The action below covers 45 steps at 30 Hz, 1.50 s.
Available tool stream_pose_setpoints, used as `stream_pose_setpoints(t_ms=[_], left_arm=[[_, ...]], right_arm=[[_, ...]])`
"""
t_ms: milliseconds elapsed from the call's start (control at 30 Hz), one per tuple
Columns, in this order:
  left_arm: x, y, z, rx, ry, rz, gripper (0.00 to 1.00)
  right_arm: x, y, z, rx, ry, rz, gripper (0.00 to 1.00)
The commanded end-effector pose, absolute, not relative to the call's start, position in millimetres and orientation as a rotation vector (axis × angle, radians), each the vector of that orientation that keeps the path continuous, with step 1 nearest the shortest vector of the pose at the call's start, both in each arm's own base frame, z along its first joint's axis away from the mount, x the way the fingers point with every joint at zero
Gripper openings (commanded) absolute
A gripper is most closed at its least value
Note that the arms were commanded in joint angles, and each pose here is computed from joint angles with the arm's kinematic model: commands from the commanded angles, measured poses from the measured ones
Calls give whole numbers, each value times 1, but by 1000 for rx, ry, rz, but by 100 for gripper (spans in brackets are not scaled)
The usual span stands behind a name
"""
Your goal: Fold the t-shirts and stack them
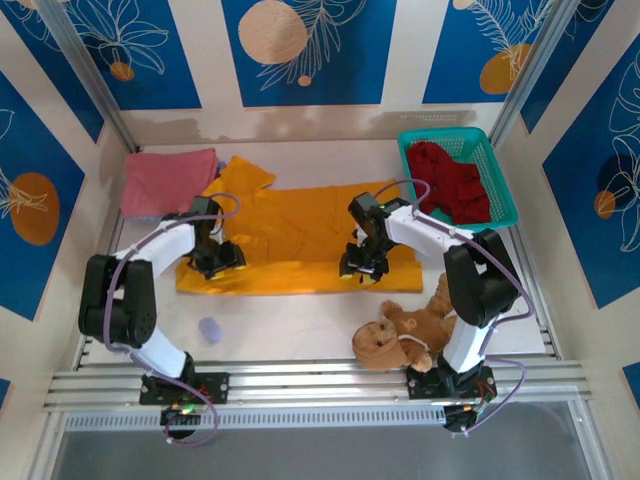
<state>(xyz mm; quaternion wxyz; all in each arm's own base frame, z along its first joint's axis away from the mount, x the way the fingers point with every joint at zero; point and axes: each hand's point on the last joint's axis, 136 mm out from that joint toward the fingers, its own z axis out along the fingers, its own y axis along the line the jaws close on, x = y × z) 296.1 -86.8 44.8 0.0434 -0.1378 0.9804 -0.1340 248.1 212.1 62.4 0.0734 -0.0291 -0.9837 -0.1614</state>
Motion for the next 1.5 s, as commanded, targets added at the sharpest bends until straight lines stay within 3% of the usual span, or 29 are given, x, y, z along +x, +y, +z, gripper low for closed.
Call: stream_pose_setpoints(t_ms=[0,167,433,567,733,1200,1467], left_arm=[[304,-79,39,-395,3034,-342,54],[330,-75,33,-313,3060,-272,55],[371,-69,69,-182,2944,-229,54],[371,-71,75,-161,2973,-240,49],[369,-67,76,-140,2974,-215,35],[357,-53,38,-12,3083,-61,38],[372,-42,45,33,2998,68,25]], right_arm=[[247,213,76,-71,-2943,-518,48],[254,212,82,-76,-2948,-548,48],[270,233,95,-48,-2970,-637,48],[283,267,103,2,-2993,-750,48],[313,322,101,73,-3019,-839,47],[373,412,87,84,-2964,-1046,44],[382,432,76,93,-2928,-1092,44]])
